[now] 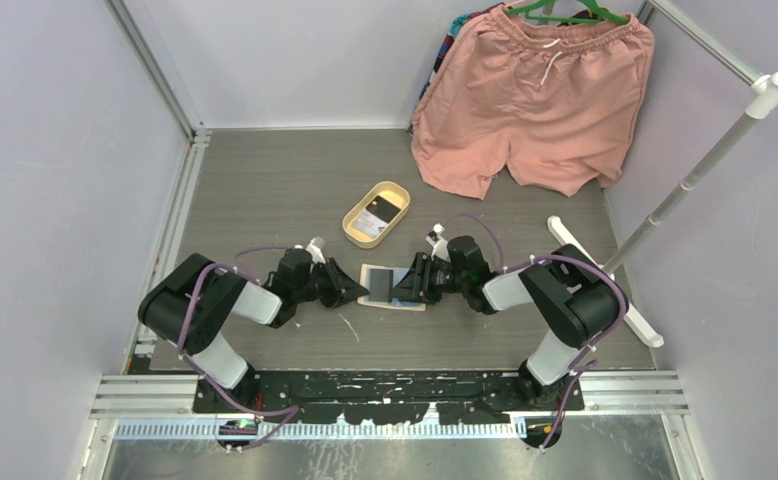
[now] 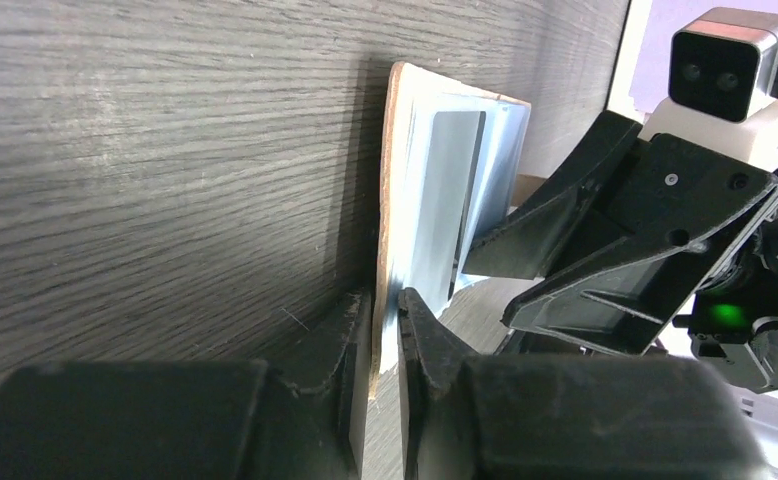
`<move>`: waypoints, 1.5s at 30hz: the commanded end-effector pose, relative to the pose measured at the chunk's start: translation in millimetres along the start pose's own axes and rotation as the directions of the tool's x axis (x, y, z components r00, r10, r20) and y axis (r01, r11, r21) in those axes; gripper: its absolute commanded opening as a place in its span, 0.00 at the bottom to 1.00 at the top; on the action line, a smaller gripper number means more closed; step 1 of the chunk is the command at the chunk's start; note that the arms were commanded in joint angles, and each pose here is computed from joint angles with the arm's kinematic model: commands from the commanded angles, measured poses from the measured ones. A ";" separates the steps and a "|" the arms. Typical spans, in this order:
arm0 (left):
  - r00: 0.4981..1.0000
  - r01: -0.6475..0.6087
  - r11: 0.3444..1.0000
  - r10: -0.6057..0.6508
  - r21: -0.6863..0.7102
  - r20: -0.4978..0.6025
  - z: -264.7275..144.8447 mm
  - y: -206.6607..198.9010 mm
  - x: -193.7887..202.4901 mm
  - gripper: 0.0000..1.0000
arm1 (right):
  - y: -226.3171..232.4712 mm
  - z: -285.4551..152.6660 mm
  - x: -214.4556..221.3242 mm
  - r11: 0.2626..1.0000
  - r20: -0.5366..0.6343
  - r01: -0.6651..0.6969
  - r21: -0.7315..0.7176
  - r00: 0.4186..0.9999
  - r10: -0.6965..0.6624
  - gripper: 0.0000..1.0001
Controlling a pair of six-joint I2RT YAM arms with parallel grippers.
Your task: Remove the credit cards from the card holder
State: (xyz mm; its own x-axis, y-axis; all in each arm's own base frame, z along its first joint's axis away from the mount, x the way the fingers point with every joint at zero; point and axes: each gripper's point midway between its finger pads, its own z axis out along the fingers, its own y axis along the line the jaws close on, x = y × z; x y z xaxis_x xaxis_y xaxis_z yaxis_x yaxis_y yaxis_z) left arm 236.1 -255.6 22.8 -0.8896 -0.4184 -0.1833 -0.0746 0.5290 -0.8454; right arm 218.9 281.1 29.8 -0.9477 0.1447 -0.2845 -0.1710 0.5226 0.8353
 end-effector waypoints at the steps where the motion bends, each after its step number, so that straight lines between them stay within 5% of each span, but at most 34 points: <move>1: 0.999 -0.007 0.998 0.003 0.068 0.051 2.5 -11.0 -7.5 0.15 | -70.2 -9.3 42.9 0.960 -0.070 -0.078 0.267 0.992 0.100 0.50; 8: 0.998 -0.011 0.997 0.006 0.071 0.070 1.0 -8.4 -11.2 0.38 | -70.3 -8.9 43.0 0.960 -0.075 -0.077 0.268 0.992 0.100 0.50; 13: 0.996 -0.013 0.998 0.008 0.060 0.093 -2.4 -5.2 -18.3 0.40 | -70.6 -8.5 43.2 0.960 -0.077 -0.077 0.268 0.992 0.101 0.50; 30: 0.996 0.025 0.994 -0.034 0.111 0.081 0.3 -0.4 -19.3 0.28 | -72.7 -6.9 44.8 0.959 -0.084 -0.083 0.270 0.991 0.109 0.50; 32: 0.996 0.029 0.992 -0.039 0.122 0.082 0.9 0.1 -18.5 0.21 | -73.0 -7.3 45.5 0.959 -0.085 -0.084 0.271 0.990 0.111 0.50; 34: 0.995 0.034 0.991 -0.045 0.127 0.084 1.0 1.4 -17.9 0.01 | -72.9 -7.2 44.4 0.959 -0.082 -0.083 0.271 0.991 0.109 0.50; 45: 0.996 0.007 0.992 -0.019 0.125 0.090 -5.8 0.2 -14.9 0.00 | -64.1 -8.6 17.4 0.951 0.048 -0.121 0.286 0.993 0.112 0.52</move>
State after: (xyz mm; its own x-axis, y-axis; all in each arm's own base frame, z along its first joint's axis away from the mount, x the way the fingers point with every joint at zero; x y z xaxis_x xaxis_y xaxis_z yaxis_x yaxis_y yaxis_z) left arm 247.2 -246.2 19.9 -0.8478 -0.5053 -0.1612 -0.0791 0.4209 -0.9037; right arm 221.8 282.3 29.7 -0.9474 0.1648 -0.2743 -0.1500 0.5285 0.8356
